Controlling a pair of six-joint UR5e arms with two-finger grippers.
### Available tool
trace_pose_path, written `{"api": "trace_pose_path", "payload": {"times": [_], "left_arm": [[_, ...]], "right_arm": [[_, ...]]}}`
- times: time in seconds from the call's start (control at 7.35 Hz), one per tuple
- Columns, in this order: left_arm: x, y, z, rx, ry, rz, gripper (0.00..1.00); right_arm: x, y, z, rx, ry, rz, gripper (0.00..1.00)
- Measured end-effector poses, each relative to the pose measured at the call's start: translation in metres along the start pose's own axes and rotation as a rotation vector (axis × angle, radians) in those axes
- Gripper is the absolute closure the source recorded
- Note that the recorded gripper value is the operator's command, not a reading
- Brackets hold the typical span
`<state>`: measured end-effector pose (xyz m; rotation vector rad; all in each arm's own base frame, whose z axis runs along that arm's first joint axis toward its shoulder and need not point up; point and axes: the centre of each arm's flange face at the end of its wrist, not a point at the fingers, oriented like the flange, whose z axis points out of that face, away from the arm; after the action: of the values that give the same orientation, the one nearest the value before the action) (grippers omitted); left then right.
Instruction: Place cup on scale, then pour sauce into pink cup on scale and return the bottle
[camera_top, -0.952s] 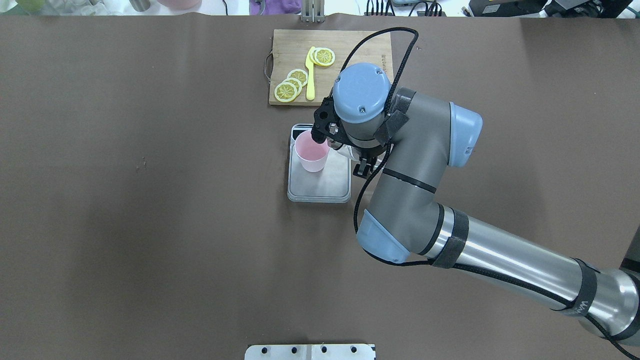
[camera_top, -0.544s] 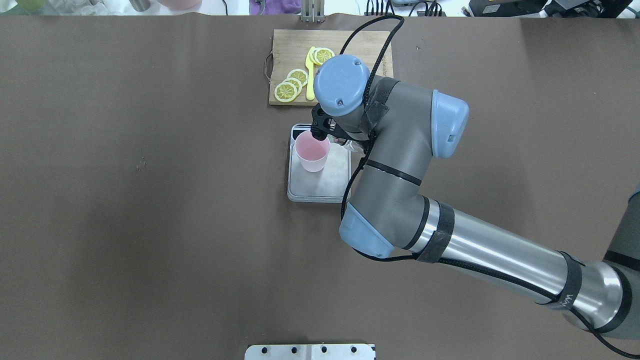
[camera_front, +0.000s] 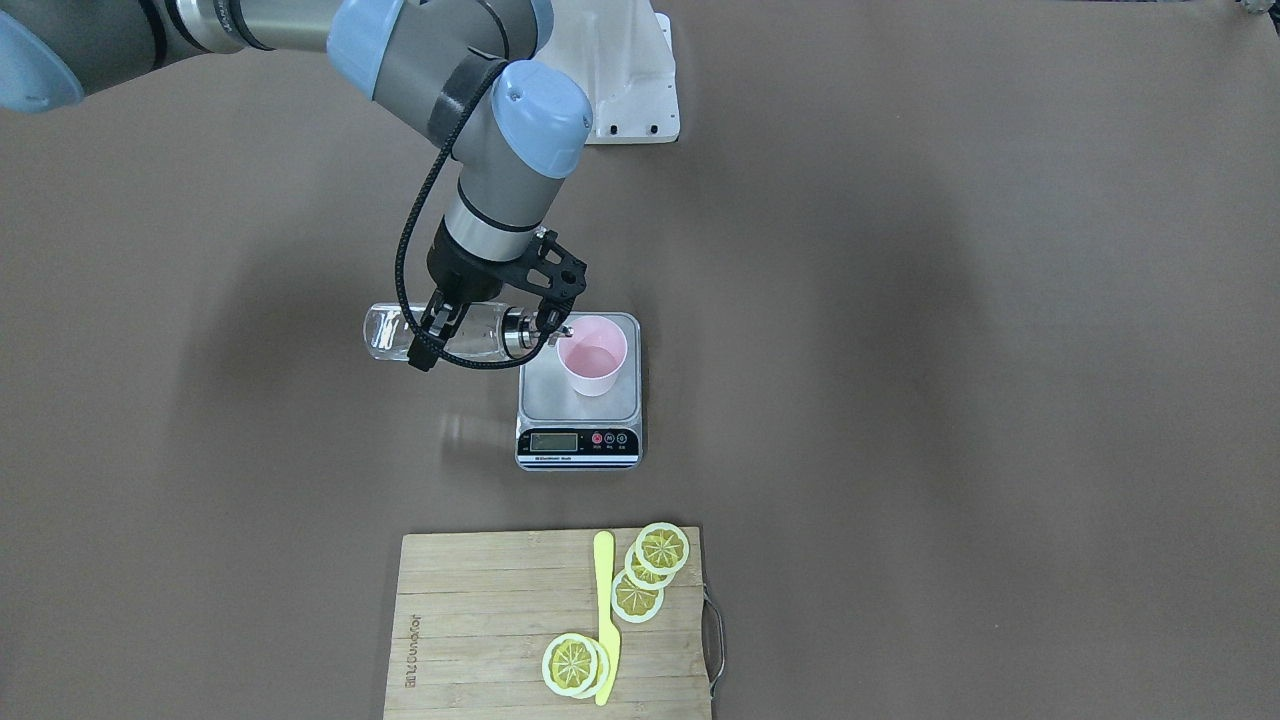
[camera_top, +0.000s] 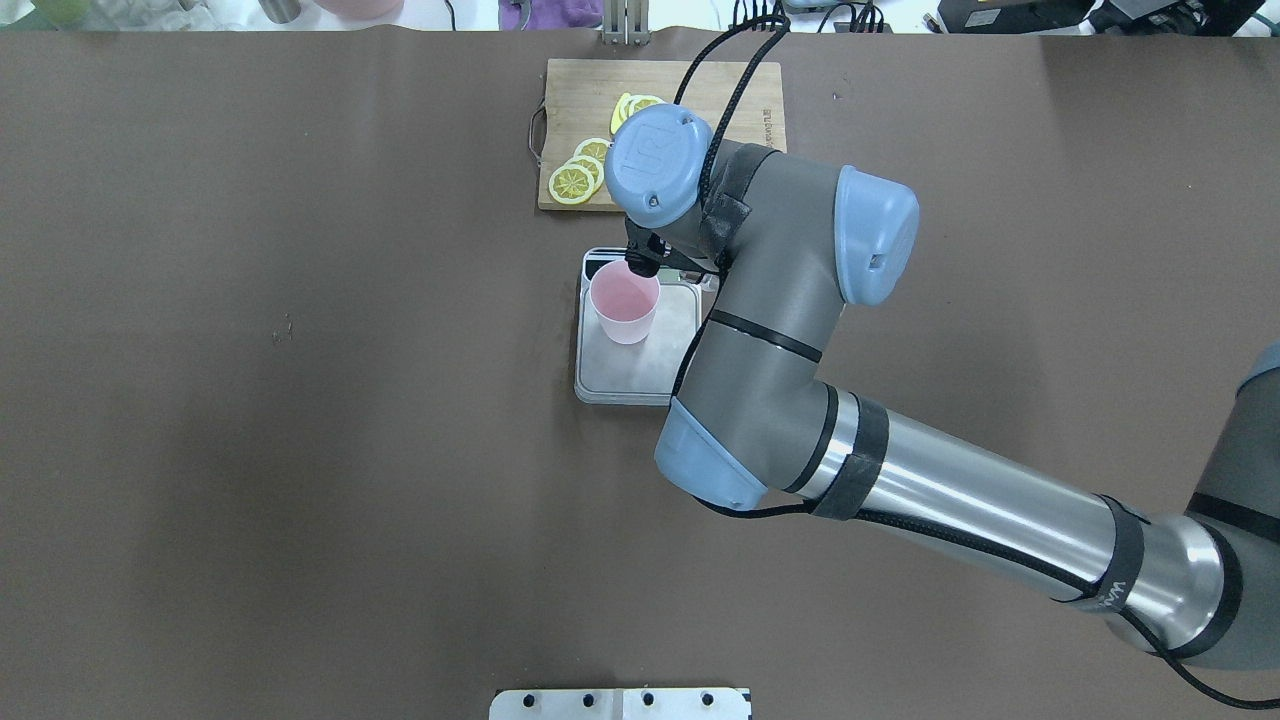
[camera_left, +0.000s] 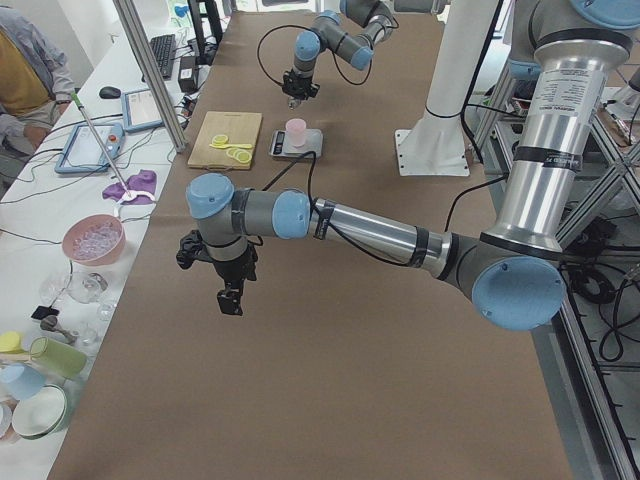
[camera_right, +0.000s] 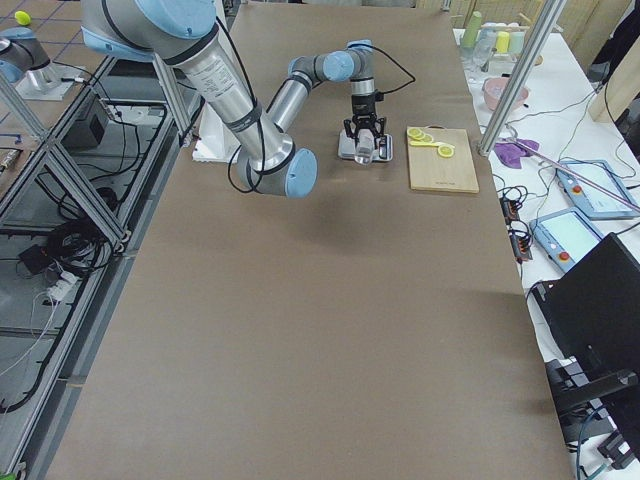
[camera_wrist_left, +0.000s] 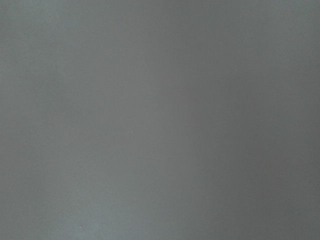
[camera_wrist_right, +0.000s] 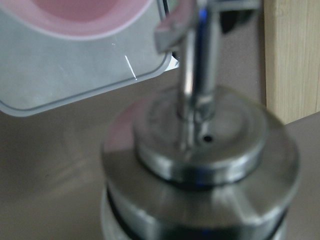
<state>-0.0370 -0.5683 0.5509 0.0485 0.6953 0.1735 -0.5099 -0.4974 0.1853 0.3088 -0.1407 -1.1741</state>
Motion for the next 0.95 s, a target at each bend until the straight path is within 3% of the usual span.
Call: {"api": "trace_pose_path", "payload": {"times": [0.95], "left_arm": [[0.0,0.0,-0.001,0.001,0.0,0.002,0.02]], "right_arm": [[0.013,-0.026,-0.013,-0.139,0.069,-0.049,1.0]]}}
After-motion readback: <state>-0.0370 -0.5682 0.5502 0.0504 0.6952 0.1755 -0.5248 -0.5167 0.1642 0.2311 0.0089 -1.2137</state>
